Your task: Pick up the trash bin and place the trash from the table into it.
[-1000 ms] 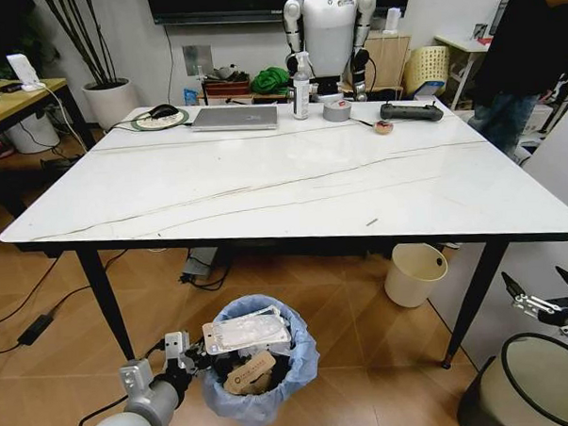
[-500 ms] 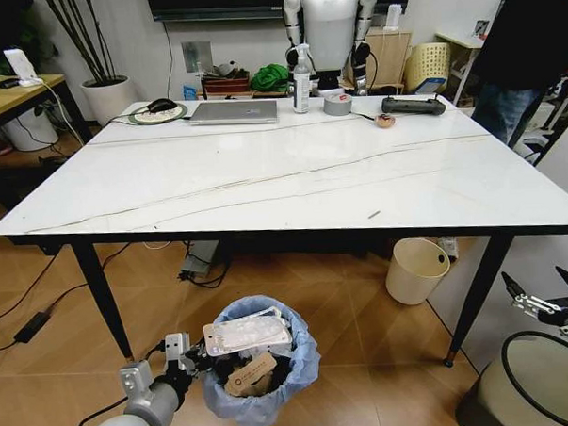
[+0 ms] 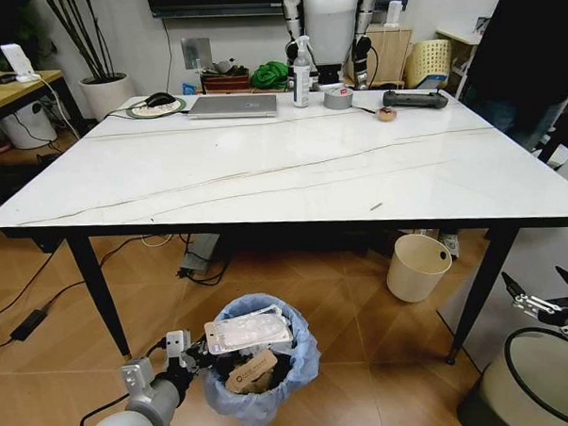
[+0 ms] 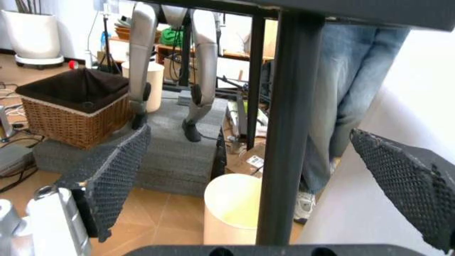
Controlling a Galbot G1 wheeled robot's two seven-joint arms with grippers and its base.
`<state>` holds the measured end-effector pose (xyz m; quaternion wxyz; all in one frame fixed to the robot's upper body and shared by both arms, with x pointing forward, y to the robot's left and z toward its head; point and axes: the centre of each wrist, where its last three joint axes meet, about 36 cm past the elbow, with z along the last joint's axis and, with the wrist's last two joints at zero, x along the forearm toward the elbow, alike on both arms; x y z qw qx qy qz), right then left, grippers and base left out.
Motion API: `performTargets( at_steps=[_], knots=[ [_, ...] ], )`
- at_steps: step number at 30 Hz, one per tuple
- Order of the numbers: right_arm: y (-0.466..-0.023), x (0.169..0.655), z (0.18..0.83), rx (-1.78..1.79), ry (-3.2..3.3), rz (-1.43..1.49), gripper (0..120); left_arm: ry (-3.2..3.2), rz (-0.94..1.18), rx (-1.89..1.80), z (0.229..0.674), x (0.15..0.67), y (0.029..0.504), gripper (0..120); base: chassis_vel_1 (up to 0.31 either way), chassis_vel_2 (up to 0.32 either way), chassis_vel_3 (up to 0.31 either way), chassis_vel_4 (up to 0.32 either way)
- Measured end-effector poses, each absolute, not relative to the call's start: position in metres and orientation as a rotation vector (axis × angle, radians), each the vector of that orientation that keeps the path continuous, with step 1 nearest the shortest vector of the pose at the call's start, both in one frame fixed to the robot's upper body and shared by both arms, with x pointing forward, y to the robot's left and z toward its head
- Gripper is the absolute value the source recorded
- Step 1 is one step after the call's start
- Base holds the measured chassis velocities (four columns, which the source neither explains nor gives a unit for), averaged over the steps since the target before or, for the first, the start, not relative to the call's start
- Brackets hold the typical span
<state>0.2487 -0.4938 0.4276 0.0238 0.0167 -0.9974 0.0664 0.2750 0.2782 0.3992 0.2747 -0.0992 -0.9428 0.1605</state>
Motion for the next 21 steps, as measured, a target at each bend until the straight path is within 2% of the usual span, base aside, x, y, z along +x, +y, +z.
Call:
performTargets(
  at_steps=[21],
  knots=[
    [-0.4938,0.2487,0.4276,0.052,-3.087,0.205,100,-2.52,0.451,-0.258,0.39,0.2746,0.2755,0,0.0,0.0,0.0,0.0]
  ],
)
